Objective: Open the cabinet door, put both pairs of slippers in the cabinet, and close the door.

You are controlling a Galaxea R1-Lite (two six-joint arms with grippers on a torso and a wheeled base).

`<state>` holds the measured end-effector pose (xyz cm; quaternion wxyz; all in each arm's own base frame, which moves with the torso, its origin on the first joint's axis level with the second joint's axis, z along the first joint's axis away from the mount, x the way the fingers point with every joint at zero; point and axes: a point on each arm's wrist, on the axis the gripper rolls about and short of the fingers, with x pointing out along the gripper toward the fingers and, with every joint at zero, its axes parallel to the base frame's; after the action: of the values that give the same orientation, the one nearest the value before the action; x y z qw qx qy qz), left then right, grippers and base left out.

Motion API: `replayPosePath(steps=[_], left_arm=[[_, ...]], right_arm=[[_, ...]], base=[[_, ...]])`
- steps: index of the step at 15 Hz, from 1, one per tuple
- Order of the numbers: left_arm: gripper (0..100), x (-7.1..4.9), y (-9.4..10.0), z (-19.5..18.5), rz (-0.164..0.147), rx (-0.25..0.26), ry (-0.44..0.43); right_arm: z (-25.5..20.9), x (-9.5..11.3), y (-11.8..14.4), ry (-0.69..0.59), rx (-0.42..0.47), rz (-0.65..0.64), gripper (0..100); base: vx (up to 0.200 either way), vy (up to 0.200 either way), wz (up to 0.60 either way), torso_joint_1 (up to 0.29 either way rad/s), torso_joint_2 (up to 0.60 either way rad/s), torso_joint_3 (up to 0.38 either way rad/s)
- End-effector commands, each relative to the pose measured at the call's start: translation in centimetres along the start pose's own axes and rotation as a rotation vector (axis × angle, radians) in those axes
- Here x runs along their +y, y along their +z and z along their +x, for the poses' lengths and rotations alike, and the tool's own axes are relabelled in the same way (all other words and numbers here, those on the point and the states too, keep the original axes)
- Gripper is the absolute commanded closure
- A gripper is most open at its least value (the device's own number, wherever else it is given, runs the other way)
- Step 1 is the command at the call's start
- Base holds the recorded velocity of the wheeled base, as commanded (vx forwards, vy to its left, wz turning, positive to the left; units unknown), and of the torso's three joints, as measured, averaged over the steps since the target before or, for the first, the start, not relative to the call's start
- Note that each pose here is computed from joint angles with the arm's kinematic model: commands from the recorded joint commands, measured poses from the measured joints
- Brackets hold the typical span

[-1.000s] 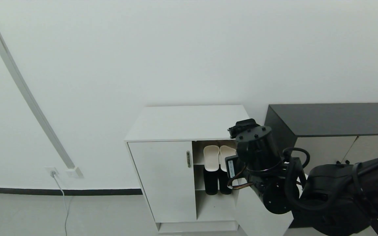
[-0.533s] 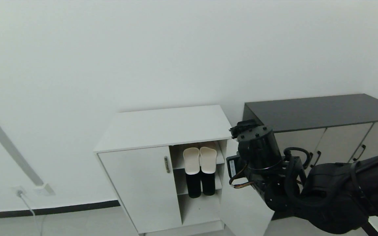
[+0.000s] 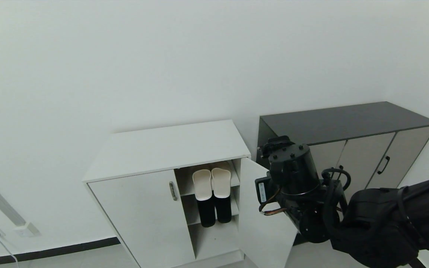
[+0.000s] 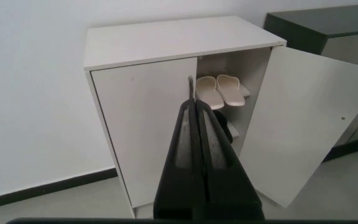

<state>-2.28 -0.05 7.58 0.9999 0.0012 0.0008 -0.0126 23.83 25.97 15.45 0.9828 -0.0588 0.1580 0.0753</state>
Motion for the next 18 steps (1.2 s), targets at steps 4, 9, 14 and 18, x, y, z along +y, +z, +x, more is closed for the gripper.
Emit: replayPosePath(steps=[4, 9, 14, 18], left_arm=[[100, 0.0, 0.0, 0.0, -0.001, 0.001, -0.001], [100, 0.0, 0.0, 0.0, -0.001, 0.001, 0.001], [100, 0.0, 0.0, 0.0, -0.007, 0.0, 0.013], [100, 0.0, 0.0, 0.0, -0.007, 0.001, 0.011]], right_arm=[[0.1, 0.1, -0.2, 0.001, -0.002, -0.005, 100], [0.2, 0.0, -0.2, -0.001, -0.004, -0.002, 100], [0.7, -0.7, 0.2, -0.022, -0.026, 0.003, 100], [4.8, -3.9, 3.9, -0.111, -0.116, 0.033, 100]], base=[[-0.1, 0.0, 0.0, 0.004, 0.0, 0.001], [-0.12, 0.0, 0.0, 0.001, 0.0, 0.001], [0.0, 0.0, 0.0, 0.0, 0.0, 0.0], [0.0, 0.0, 0.0, 0.0, 0.0, 0.0]])
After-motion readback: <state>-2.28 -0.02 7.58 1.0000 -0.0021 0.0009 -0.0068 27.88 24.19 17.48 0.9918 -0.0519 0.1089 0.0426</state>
